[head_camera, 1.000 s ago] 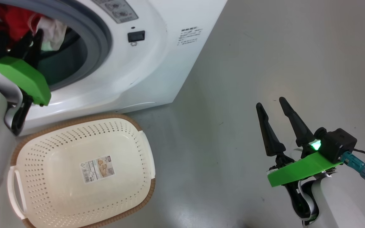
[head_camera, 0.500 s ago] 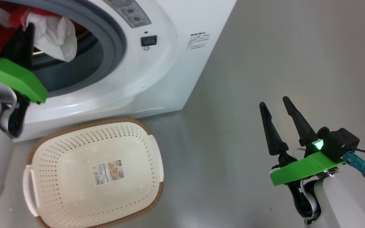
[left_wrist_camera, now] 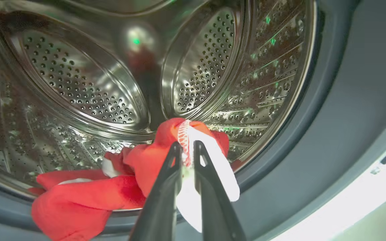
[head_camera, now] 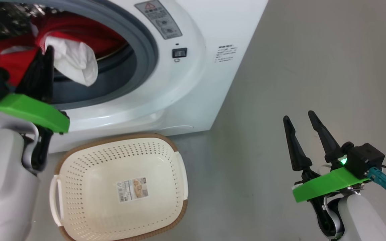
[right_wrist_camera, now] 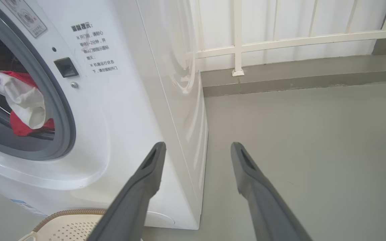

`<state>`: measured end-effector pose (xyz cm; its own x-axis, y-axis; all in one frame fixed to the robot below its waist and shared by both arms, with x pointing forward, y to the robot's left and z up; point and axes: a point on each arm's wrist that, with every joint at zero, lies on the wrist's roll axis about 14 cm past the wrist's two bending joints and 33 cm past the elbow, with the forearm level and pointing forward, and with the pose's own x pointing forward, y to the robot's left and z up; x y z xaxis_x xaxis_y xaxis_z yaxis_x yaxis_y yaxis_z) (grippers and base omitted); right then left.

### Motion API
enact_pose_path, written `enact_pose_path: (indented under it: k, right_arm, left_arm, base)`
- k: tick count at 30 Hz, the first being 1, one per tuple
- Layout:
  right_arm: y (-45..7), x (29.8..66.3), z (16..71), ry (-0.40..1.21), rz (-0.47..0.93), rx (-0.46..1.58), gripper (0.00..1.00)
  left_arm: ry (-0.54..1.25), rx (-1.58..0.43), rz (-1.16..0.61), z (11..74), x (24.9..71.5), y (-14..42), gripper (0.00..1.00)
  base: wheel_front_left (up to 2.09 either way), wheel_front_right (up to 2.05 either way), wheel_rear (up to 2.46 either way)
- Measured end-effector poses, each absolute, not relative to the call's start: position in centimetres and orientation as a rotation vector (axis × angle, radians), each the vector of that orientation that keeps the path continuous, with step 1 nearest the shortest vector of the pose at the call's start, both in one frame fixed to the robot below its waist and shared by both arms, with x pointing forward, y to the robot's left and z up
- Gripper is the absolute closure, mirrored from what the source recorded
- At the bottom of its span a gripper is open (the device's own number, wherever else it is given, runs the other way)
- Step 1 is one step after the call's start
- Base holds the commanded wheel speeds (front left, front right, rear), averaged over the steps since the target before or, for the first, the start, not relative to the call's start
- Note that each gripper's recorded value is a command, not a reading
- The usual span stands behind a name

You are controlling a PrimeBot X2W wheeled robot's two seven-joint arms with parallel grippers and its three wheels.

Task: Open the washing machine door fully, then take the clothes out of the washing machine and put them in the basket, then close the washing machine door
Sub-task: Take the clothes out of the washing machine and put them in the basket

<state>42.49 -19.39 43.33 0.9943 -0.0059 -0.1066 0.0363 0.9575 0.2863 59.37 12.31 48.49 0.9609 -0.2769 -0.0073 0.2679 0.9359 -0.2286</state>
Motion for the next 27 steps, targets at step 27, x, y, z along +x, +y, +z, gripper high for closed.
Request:
enact_pose_path:
  k: [27]
  right_arm:
    - [-17.7,41.8,44.9,0.069,0.030,0.298,0.00]
  left_arm:
    - [-0.316,-0.238,-0.208,58.0,49.6,15.9,1.00]
  base:
    - [0.00,0.00,0.00]
